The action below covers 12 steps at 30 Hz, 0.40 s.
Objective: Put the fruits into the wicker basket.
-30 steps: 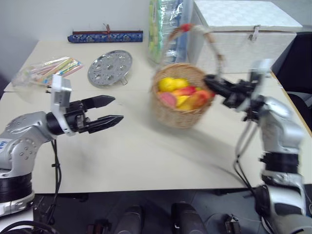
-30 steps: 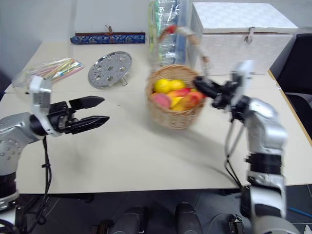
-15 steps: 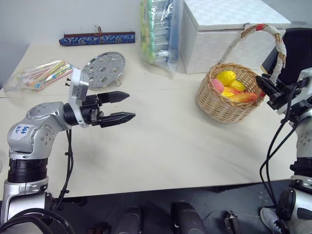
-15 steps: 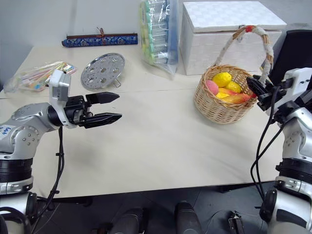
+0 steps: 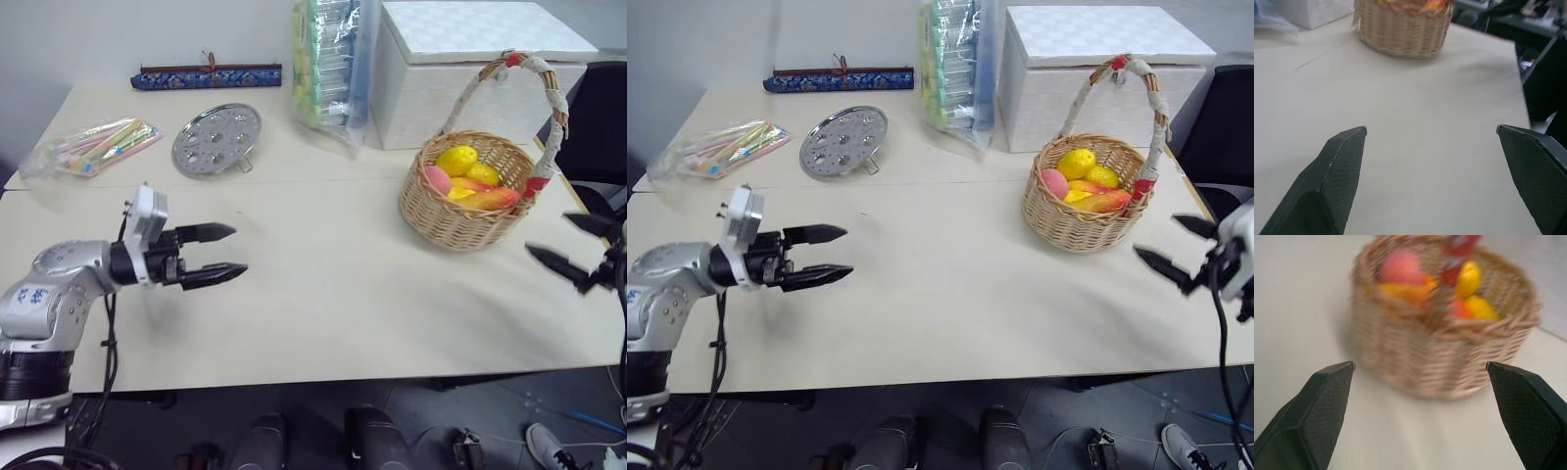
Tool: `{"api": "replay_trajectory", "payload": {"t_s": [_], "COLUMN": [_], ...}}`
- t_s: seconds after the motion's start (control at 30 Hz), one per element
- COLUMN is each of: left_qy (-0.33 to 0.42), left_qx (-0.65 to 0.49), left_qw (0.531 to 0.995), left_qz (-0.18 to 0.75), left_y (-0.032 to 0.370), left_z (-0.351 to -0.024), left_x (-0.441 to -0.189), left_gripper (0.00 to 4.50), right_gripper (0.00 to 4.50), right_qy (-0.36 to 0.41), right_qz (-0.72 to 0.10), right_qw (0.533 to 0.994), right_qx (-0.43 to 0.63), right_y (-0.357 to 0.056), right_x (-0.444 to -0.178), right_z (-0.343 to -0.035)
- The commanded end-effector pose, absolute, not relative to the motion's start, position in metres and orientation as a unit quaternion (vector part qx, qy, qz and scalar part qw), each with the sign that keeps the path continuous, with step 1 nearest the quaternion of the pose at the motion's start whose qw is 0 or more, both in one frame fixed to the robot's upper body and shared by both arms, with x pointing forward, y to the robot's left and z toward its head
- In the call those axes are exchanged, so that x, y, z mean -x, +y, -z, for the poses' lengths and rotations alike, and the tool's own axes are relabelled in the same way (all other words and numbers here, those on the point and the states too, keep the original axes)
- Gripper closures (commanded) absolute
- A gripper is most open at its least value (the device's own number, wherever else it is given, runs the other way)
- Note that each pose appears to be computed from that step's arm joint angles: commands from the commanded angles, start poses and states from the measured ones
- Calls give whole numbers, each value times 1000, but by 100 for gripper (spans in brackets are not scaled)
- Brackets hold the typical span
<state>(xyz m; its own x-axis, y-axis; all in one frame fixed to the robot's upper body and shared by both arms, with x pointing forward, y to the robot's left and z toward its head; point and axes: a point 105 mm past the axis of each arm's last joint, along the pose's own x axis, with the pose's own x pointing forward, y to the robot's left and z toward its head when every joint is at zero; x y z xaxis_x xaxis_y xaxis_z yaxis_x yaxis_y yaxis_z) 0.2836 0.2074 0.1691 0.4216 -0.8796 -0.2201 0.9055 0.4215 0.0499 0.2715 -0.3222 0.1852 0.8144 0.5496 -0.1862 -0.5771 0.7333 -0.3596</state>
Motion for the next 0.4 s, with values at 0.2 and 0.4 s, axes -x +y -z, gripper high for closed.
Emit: {"api": "replay_trajectory", "payload": {"t_s": [0.2,0.4], "left_qy": [110,86], "left_qx": [-200,-215], "left_qw": [845,843], "left_qz": [484,486], "left_y": [232,212], "left_z": [-114,-108], "left_x": [-251,-238], "left_gripper": [0,0], "right_gripper": [1,1], "right_qy": [-23,-84], "right_qz": [-563,-637], "right_qw": [807,747], "right_qx": [174,169], "right_y": [-180,-116], "right_x": [-233,-253], "right_z": [-148,-132]}}
